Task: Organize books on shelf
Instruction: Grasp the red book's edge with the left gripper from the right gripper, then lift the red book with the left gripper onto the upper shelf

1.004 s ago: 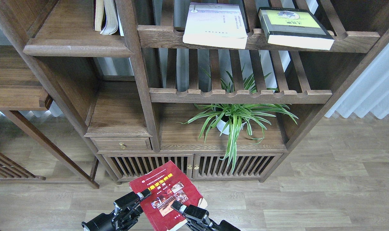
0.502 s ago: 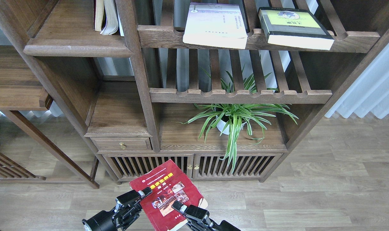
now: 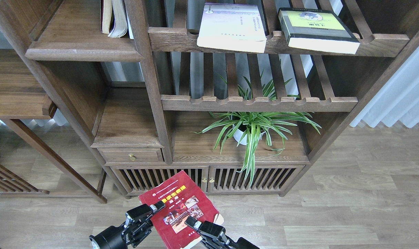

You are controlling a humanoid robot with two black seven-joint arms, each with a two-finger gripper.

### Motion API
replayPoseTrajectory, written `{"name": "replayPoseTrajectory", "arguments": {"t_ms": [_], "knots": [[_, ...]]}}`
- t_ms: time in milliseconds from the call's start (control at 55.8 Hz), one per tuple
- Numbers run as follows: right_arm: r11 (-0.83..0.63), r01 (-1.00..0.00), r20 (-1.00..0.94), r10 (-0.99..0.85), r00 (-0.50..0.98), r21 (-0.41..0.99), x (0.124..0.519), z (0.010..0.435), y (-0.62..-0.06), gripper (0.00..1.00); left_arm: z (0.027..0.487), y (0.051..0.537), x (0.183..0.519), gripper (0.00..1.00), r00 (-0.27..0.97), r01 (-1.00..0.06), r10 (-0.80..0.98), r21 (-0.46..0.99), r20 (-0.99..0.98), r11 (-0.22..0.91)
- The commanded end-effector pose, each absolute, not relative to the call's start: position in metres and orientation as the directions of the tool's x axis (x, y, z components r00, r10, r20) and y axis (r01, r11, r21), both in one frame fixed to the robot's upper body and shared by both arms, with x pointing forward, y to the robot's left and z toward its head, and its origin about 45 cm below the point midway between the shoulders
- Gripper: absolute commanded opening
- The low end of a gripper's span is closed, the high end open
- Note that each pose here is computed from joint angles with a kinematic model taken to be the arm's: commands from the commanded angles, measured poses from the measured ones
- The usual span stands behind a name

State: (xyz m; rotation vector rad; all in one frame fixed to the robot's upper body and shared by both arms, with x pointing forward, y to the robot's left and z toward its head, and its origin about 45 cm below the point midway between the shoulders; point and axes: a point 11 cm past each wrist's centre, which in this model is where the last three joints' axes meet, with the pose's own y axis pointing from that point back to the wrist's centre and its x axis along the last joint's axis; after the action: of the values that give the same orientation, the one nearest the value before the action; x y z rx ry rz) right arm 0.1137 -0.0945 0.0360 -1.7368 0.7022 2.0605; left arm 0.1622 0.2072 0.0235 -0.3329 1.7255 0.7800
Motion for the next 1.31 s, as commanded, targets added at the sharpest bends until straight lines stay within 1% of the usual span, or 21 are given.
{"name": "replayPoseTrajectory", "arguments": {"t_ms": [0, 54, 90, 125, 161, 215, 305, 323, 484, 556, 573, 591, 609, 627, 645, 663, 717, 914, 1022, 1075, 1290], "knots": [[-0.814, -0.562, -0.982, -0.049, -0.185, 0.146, 0.113, 0.035, -0.095, 0.17, 0.021, 0.215, 0.158, 0.45, -0.312, -0.572, 0.199, 0.351, -0.929, 0.741], [-0.814, -0.562, -0.982, -0.05, -0.184, 0.147, 0.113, 0.035, -0.095, 0.17, 0.022, 0.217, 0.16, 0.43, -0.309, -0.573, 0.203, 0.352, -0.929, 0.74], [-0.814, -0.562, -0.982, -0.05, -0.184, 0.147, 0.113, 0.035, -0.095, 0.17, 0.022, 0.218, 0.161, 0.39, -0.309, -0.575, 0.203, 0.352, -0.929, 0.739], [-0.815, -0.561, -0.981, -0.052, -0.184, 0.148, 0.113, 0.035, -0.095, 0.17, 0.022, 0.219, 0.161, 0.31, -0.311, -0.58, 0.201, 0.354, -0.929, 0.734], [-0.815, -0.559, -0.982, -0.054, -0.183, 0.149, 0.113, 0.035, -0.095, 0.17, 0.023, 0.224, 0.162, 0.16, -0.319, -0.588, 0.197, 0.356, -0.927, 0.726], [-0.815, -0.559, -0.982, -0.054, -0.183, 0.149, 0.113, 0.035, -0.095, 0.17, 0.024, 0.229, 0.164, 0.09, -0.33, -0.597, 0.185, 0.357, -0.926, 0.718], [-0.815, -0.559, -0.982, -0.054, -0.183, 0.149, 0.113, 0.035, -0.095, 0.17, 0.025, 0.233, 0.164, 0.07, -0.333, -0.581, 0.196, 0.365, -0.922, 0.728], [-0.815, -0.559, -0.981, -0.055, -0.184, 0.151, 0.113, 0.034, -0.095, 0.17, 0.026, 0.23, 0.164, 0.06, -0.323, -0.569, 0.204, 0.362, -0.924, 0.738], [-0.815, -0.559, -0.982, -0.054, -0.183, 0.149, 0.113, 0.035, -0.095, 0.17, 0.03, 0.227, 0.174, 0.05, -0.266, -0.545, 0.252, 0.361, -0.93, 0.757], [-0.816, -0.559, -0.982, -0.055, -0.182, 0.149, 0.113, 0.035, -0.095, 0.22, 0.03, 0.226, 0.175, 0.05, -0.26, -0.542, 0.256, 0.36, -0.931, 0.76], [-0.818, -0.555, -0.982, -0.058, -0.18, 0.15, 0.112, 0.035, -0.094, 0.31, 0.03, 0.226, 0.176, 0.05, -0.259, -0.543, 0.256, 0.36, -0.931, 0.759], [-0.819, -0.553, -0.982, -0.06, -0.181, 0.152, 0.111, 0.034, -0.094, 0.35, 0.031, 0.226, 0.176, 0.05, -0.258, -0.543, 0.257, 0.36, -0.931, 0.759], [-0.824, -0.545, -0.982, -0.069, -0.174, 0.155, 0.11, 0.034, -0.093, 0.5, 0.031, 0.227, 0.177, 0.05, -0.256, -0.543, 0.259, 0.36, -0.931, 0.758], [-0.832, -0.532, -0.983, -0.084, -0.165, 0.161, 0.108, 0.033, -0.092, 0.69, 0.031, 0.227, 0.177, 0.05, -0.256, -0.543, 0.259, 0.36, -0.931, 0.758], [-0.834, -0.528, -0.983, -0.09, -0.162, 0.164, 0.108, 0.032, -0.092, 0.76, 0.031, 0.227, 0.177, 0.05, -0.256, -0.543, 0.259, 0.36, -0.931, 0.758], [-0.842, -0.509, -0.982, -0.12, -0.148, 0.18, 0.104, 0.029, -0.092, 1.0, 0.031, 0.228, 0.177, 0.05, -0.256, -0.543, 0.26, 0.361, -0.931, 0.758], [-0.838, -0.508, -0.979, -0.151, -0.137, 0.201, 0.104, 0.025, -0.095, 1.0, 0.031, 0.231, 0.176, 0.05, -0.258, -0.544, 0.266, 0.368, -0.929, 0.754], [-0.822, -0.528, -0.976, -0.162, -0.144, 0.214, 0.108, 0.021, -0.102, 1.0, 0.032, 0.243, 0.18, 0.05, -0.255, -0.559, 0.282, 0.379, -0.925, 0.738], [-0.8, -0.559, -0.976, -0.165, -0.142, 0.216, 0.117, 0.022, -0.111, 1.0, 0.033, 0.264, 0.182, 0.05, -0.246, -0.568, 0.33, 0.411, -0.911, 0.713], [-0.788, -0.575, -0.976, -0.168, -0.139, 0.218, 0.121, 0.022, -0.116, 1.0, 0.035, 0.282, 0.185, 0.05, -0.224, -0.57, 0.388, 0.443, -0.894, 0.692], [-0.764, -0.607, -0.976, -0.171, -0.135, 0.218, 0.13, 0.023, -0.126, 1.0, 0.05, 0.316, 0.205, 0.05, -0.127, -0.604, 0.511, 0.475, -0.85, 0.64]]}}
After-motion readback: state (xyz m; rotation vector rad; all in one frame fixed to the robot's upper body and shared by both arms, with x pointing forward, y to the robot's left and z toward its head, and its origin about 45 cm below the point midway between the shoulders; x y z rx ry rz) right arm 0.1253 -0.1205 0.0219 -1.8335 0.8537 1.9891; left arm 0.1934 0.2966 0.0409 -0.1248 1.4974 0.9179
